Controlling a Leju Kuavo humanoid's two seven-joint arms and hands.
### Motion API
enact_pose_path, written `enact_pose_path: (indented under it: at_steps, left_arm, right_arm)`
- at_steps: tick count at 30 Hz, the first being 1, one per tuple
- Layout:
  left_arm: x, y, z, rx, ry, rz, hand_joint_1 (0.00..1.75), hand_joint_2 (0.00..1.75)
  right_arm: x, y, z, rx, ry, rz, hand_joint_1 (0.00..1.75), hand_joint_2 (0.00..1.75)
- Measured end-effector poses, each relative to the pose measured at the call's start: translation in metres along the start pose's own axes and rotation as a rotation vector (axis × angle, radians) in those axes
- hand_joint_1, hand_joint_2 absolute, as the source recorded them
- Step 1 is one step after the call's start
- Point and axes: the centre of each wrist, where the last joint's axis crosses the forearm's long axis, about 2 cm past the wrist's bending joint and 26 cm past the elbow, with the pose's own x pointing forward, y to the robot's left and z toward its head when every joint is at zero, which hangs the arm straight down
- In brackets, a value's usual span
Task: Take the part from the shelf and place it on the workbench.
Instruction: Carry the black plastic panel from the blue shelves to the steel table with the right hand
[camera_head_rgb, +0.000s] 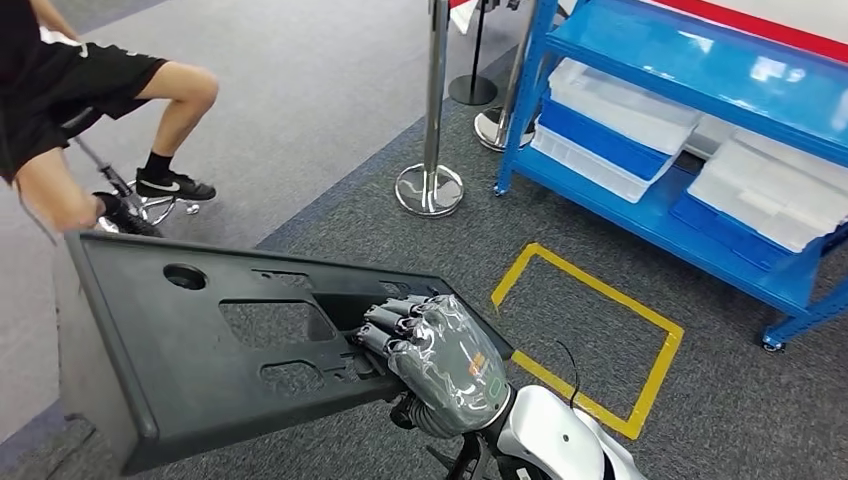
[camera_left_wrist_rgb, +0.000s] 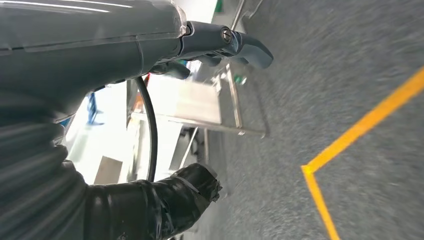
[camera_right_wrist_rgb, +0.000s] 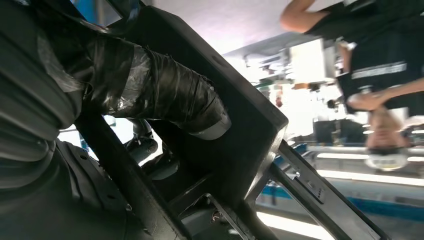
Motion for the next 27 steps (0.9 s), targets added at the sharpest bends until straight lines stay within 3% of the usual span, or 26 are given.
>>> enact_pose_path:
  at_steps: [27]
  left_arm:
    - [-0.0084,-0.0015,-0.0015,-0.019,-0.029,-0.002,0.00,1.75]
  right_arm:
    - [0.0018,-0.0006,-0.0044,0.002,0.003,-0.011,1.75,1.75]
